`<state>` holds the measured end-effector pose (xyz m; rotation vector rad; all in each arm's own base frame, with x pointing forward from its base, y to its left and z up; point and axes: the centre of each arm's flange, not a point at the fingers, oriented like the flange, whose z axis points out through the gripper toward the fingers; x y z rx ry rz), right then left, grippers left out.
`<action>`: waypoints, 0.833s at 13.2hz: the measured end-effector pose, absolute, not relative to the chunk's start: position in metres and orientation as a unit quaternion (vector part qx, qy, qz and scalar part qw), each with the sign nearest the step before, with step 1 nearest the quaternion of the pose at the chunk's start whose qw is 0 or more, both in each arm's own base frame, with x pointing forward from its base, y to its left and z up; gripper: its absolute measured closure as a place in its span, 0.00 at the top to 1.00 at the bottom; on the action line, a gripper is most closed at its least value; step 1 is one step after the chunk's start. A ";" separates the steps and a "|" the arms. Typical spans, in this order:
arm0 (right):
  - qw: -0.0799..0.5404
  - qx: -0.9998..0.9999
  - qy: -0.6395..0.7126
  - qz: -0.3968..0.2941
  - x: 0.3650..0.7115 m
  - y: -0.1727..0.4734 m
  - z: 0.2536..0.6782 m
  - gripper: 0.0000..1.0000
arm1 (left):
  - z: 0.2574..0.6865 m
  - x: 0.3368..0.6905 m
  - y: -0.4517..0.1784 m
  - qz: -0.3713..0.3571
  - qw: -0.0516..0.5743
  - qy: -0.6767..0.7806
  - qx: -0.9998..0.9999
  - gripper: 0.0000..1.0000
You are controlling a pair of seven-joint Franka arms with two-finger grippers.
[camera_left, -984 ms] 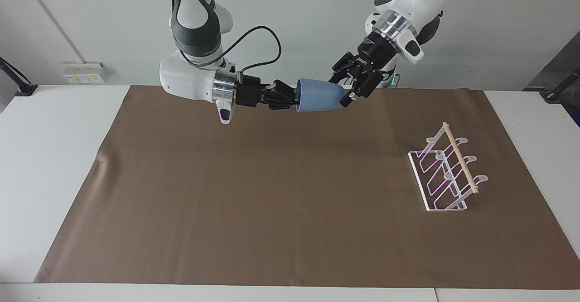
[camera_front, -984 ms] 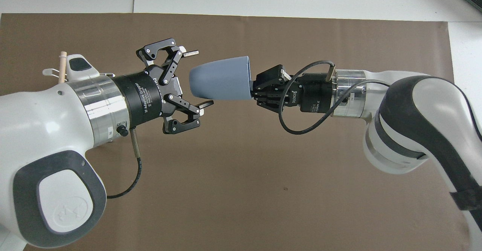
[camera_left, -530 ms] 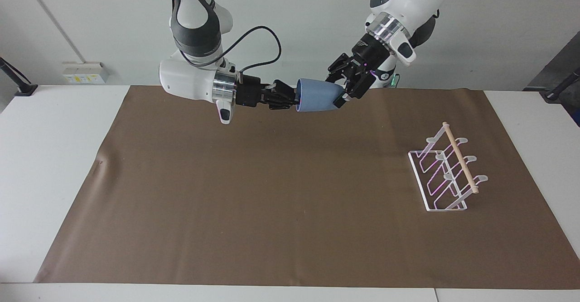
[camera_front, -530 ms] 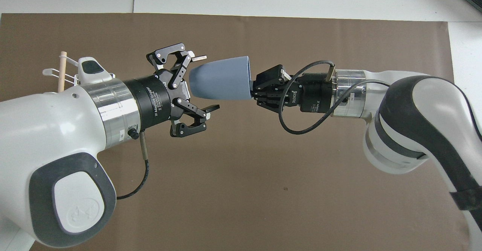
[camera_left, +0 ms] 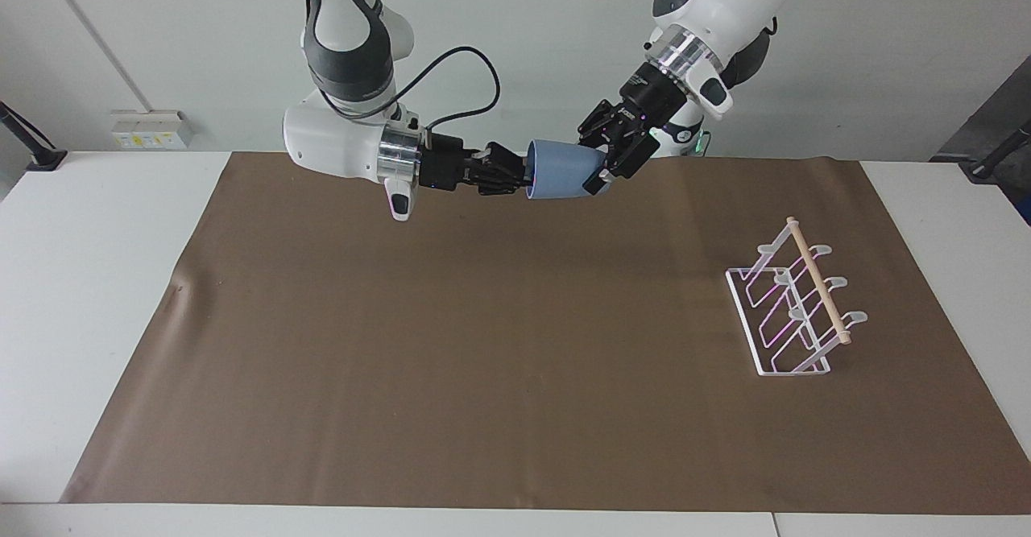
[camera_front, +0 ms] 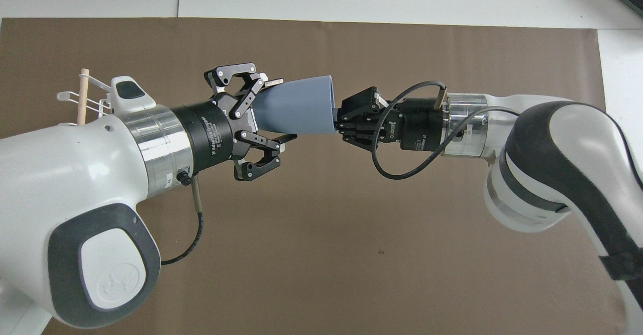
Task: Hang cup on cup holder
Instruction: 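Close the left gripper around the cup's base near the right gripper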
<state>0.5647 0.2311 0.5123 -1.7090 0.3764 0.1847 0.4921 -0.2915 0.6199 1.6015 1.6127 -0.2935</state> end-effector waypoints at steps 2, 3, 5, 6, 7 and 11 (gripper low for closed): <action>0.637 -0.748 0.165 0.081 0.565 0.231 0.512 0.05 | 0.620 0.492 -0.292 -0.114 0.411 0.640 0.639 0.76; 0.637 -0.748 0.165 0.081 0.565 0.231 0.512 0.05 | 0.620 0.492 -0.292 -0.114 0.411 0.640 0.639 0.76; 0.637 -0.748 0.165 0.081 0.565 0.231 0.512 0.05 | 0.620 0.492 -0.292 -0.113 0.411 0.640 0.639 0.76; 0.637 -0.748 0.165 0.081 0.565 0.231 0.512 0.05 | 0.620 0.492 -0.292 -0.113 0.411 0.640 0.639 0.76; 0.637 -0.748 0.165 0.081 0.565 0.231 0.512 0.06 | 0.620 0.492 -0.292 -0.113 0.411 0.640 0.639 0.76; 0.638 -0.747 0.167 0.083 0.565 0.231 0.515 0.26 | 0.617 0.493 -0.293 -0.112 0.408 0.640 0.642 0.76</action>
